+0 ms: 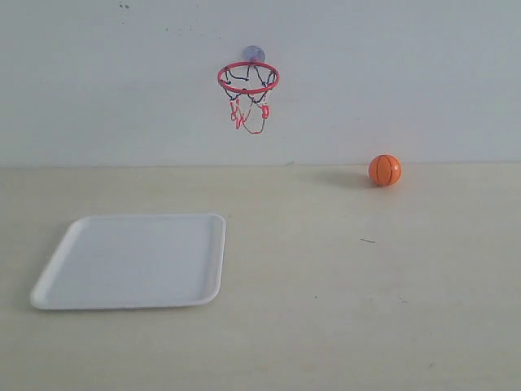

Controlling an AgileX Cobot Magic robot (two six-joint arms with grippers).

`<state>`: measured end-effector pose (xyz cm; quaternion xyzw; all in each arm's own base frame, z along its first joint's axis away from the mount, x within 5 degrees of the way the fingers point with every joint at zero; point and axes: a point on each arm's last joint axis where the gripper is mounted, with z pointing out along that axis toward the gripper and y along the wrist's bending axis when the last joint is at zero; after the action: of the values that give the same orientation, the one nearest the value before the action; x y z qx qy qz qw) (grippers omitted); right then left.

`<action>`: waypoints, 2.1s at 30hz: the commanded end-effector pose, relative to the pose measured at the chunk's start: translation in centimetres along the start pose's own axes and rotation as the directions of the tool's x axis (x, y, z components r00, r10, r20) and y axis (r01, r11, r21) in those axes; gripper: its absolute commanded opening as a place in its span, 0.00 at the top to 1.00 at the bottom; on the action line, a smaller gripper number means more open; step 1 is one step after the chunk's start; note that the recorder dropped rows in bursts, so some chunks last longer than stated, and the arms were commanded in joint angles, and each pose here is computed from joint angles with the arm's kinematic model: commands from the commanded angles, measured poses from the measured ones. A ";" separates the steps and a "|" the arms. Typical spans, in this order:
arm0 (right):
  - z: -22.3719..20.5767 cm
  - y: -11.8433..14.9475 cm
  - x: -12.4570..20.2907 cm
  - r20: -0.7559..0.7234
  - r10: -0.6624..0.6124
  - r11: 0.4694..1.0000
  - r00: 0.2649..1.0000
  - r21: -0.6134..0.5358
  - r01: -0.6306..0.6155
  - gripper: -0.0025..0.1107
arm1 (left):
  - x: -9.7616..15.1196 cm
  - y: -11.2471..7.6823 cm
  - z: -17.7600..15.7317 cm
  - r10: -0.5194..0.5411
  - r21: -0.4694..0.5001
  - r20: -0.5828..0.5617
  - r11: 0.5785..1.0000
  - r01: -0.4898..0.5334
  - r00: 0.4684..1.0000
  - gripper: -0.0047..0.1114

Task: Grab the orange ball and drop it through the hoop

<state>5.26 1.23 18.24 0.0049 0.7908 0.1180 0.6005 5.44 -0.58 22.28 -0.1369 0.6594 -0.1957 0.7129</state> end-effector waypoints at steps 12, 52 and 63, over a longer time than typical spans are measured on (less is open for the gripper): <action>0.0 0.0 -0.1 0.014 -0.004 1.000 1.000 -0.003 0.004 0.98 | 2.9 1.9 -0.3 0.405 -0.048 -0.272 0.900 -0.433 0.873 0.92; 0.0 0.0 -0.1 0.014 -0.004 1.000 1.000 -0.003 0.004 0.98 | 3.0 1.9 -0.3 0.358 -0.061 -0.282 0.919 -0.389 0.890 0.92; 0.0 0.0 -0.1 0.014 -0.004 1.000 1.000 -0.003 0.004 0.98 | 3.0 1.9 -0.3 0.358 -0.061 -0.282 0.919 -0.389 0.890 0.92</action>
<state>5.26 1.23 18.26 0.0050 0.7903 0.1180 0.6013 5.47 -0.24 18.84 -0.0160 0.7729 -0.0300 0.6336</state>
